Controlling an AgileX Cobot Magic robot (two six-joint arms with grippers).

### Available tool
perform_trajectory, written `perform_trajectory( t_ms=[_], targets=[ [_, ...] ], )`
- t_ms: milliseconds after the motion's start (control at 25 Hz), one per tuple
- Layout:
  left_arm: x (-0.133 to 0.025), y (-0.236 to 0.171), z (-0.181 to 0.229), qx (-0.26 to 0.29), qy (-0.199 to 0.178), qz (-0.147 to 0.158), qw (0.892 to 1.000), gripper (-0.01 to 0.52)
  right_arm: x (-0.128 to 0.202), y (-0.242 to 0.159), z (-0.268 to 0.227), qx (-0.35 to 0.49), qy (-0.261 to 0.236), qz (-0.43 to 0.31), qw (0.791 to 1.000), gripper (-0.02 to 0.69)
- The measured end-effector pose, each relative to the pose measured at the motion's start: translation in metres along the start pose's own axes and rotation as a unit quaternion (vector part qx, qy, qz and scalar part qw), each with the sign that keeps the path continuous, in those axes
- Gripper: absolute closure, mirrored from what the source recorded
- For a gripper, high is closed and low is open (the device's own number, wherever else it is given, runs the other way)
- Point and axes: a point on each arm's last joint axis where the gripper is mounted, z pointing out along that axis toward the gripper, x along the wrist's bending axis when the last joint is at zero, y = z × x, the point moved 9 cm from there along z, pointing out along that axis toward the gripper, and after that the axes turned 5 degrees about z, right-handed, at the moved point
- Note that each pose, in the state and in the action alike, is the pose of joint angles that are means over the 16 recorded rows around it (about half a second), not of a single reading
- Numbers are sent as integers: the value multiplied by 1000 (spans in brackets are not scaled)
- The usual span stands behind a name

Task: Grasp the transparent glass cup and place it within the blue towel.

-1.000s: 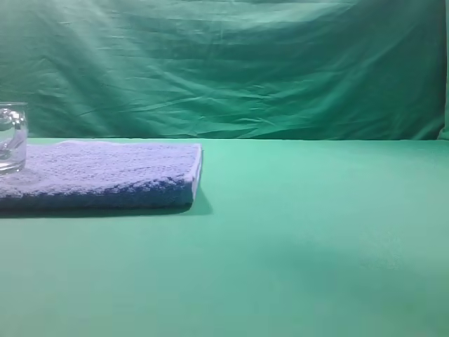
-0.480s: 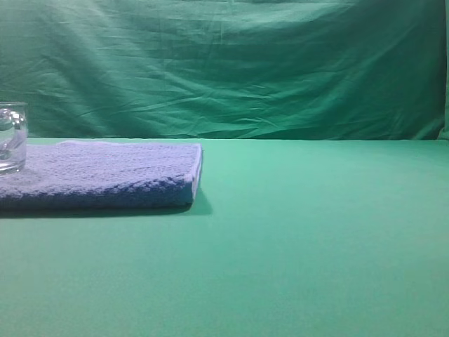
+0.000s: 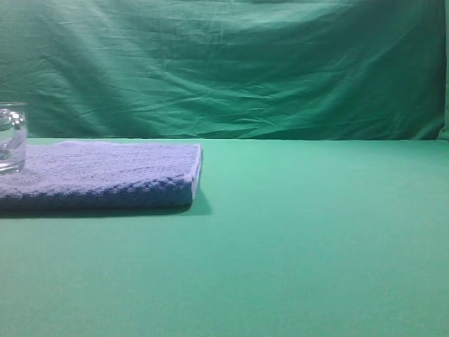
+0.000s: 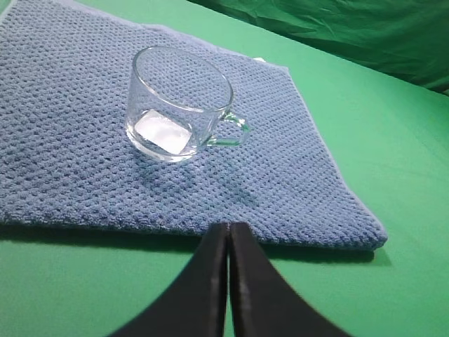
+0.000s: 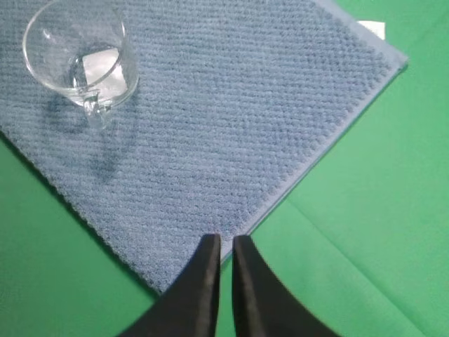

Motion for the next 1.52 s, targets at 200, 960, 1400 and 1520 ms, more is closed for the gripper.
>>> perform_trajectory(
  t_ms=[200,960,1400,1520],
  targets=[
    [0,0,0,0,0,0,1000,514,-19,-18,-31,-43,-15,32,998,611],
    [0,0,0,0,0,0,1000,514,-104,-123,-142,-213,-182,188,941,611],
    [0,0,0,0,0,0,1000,514,-94,-210,-139,-279,-244,187,910,611],
    [0,0,0,0,0,0,1000,514,-91,-232,-127,-283,-249,185,907,611]
  ],
)
